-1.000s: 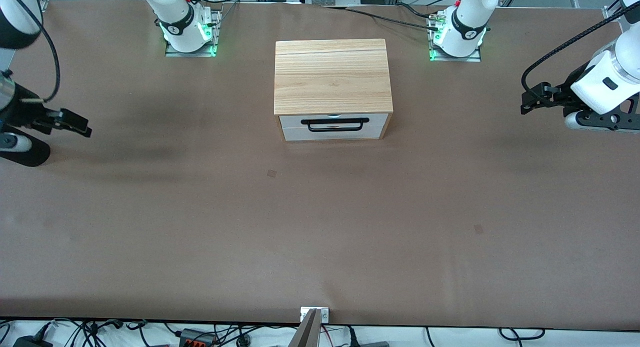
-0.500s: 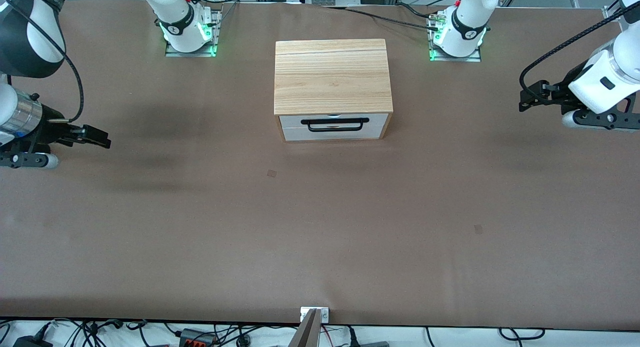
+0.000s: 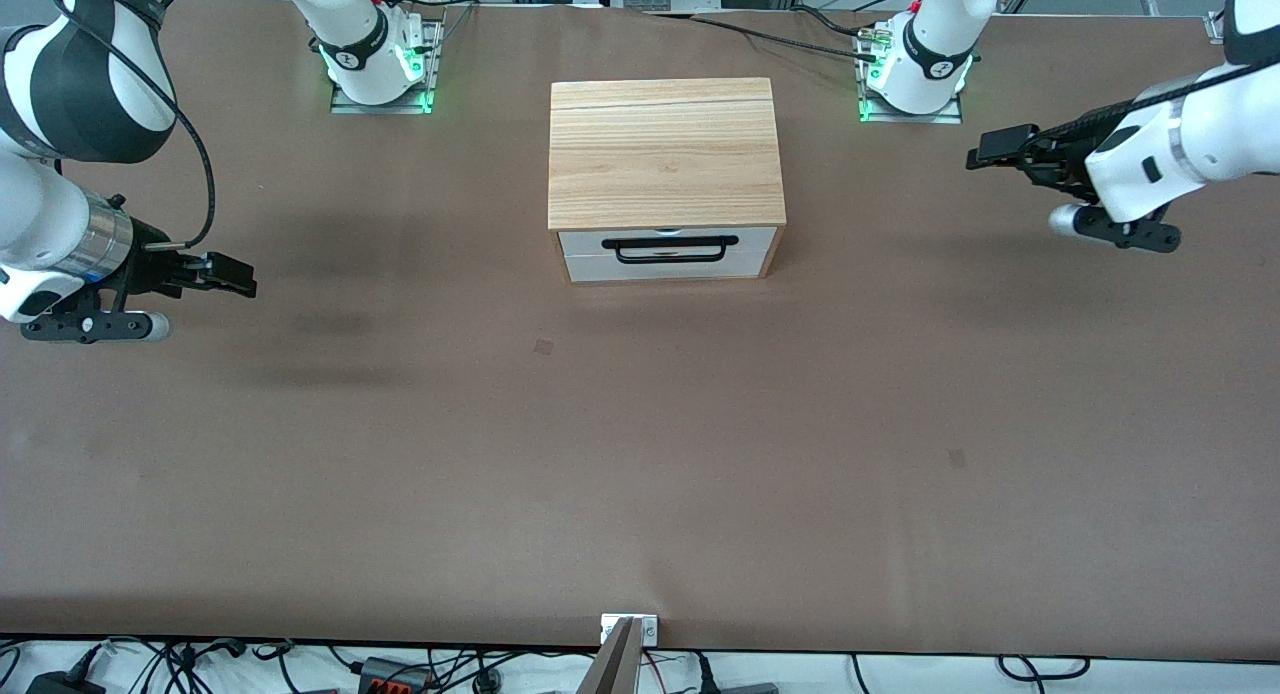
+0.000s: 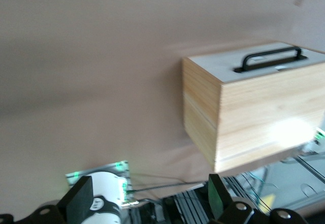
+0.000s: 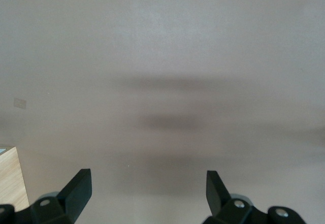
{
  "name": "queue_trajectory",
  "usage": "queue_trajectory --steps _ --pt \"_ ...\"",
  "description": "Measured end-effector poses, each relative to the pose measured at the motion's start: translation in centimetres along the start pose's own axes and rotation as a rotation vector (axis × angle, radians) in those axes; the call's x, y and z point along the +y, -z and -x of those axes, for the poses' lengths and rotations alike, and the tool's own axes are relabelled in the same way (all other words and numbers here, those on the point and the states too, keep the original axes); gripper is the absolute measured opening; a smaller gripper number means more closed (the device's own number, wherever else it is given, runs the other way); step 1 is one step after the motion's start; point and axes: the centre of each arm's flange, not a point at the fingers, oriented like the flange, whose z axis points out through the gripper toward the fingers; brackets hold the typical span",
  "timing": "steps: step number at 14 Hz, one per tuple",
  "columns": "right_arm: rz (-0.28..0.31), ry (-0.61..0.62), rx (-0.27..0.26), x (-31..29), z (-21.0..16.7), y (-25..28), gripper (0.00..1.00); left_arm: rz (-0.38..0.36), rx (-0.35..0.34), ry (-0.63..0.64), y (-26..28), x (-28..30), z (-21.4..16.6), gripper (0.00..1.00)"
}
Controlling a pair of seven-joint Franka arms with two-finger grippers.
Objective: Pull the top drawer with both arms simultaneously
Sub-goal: 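Move the right gripper and the left gripper toward the drawer handle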
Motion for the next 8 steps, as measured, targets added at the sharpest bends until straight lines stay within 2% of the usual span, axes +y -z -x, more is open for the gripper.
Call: queue_trajectory --steps 2,4,5,8 --pt "-0.050 0.032 -0.023 -2.4 -0.4 -1.4 1.00 0.137 -0.042 -0.034 -1.9 0.6 -1.5 1.00" --pt "-0.141 0.082 -0.062 -5.4 -1.0 -3.6 1.00 0.333 -0.043 -0.054 -4.1 -0.5 -3.8 1.00" --pt "-0.200 0.096 -0.085 -6.5 -1.4 -5.0 1.00 0.427 -0.036 -0.075 -5.3 -2.0 -5.1 1.00" --pt "-0.404 0.064 -0.144 -8.4 -2.5 -8.8 1.00 0.617 0.014 -0.192 -9.0 -6.5 -8.7 1.00"
